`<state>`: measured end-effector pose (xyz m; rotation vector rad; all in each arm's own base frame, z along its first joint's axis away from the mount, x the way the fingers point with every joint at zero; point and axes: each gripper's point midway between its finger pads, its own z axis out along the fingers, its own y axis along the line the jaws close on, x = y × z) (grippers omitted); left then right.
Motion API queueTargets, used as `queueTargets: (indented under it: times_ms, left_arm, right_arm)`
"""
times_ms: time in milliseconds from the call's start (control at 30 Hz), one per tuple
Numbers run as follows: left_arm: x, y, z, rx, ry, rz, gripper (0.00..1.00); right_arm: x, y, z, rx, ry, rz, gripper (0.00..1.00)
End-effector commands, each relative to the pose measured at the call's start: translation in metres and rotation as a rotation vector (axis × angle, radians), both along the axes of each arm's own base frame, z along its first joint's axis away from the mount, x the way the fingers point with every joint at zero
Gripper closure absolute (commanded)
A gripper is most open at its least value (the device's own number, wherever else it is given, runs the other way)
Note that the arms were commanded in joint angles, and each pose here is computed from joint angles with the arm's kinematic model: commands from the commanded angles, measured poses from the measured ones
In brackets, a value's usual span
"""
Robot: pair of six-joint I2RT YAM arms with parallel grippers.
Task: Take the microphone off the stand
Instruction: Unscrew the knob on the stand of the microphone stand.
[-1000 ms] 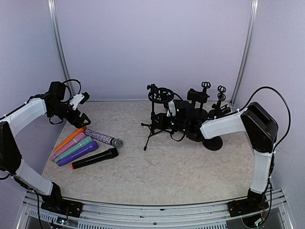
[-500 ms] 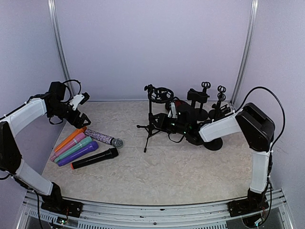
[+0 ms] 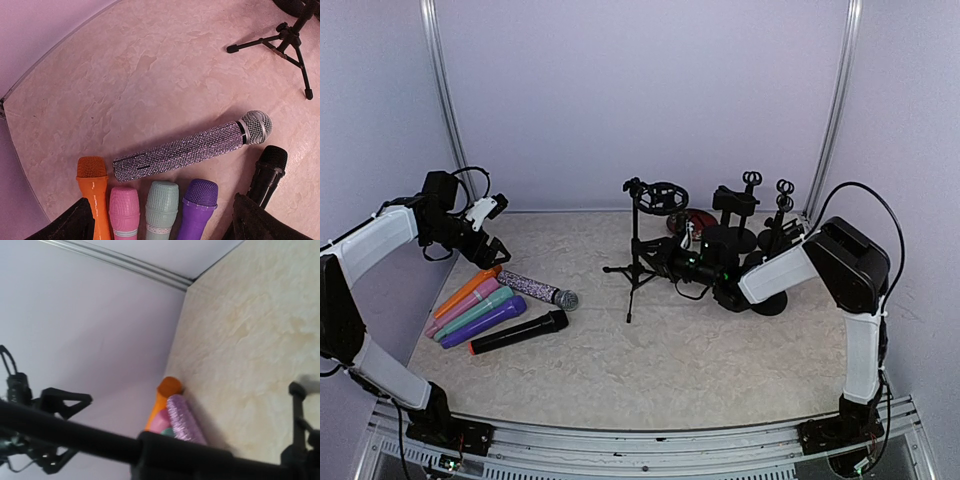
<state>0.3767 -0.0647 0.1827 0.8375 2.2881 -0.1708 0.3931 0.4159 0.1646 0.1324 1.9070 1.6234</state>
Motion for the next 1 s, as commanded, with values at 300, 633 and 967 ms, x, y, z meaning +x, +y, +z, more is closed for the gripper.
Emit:
queueTargets:
  times_ms: [300, 633, 967]
  left_arm:
    - [-0.002, 0.004, 0.003, 0.007, -0.025, 0.001, 0.06]
    - [-0.003, 0.008, 0.010, 0.007, -0.041, 0.003, 0.06]
    - [0.000, 0.008, 0.012, 0.003, -0.041, 0.006, 0.05]
  right_arm:
    - [-0.016, -0.001, -0.056, 0.101, 0.297, 0.088, 0.78]
    - [0.001, -0.016, -0.033, -0.140, 0.028, 0.021, 0.43]
    - [-0.006, -0.027, -0.017, -0.340, -0.248, 0.020, 0.47]
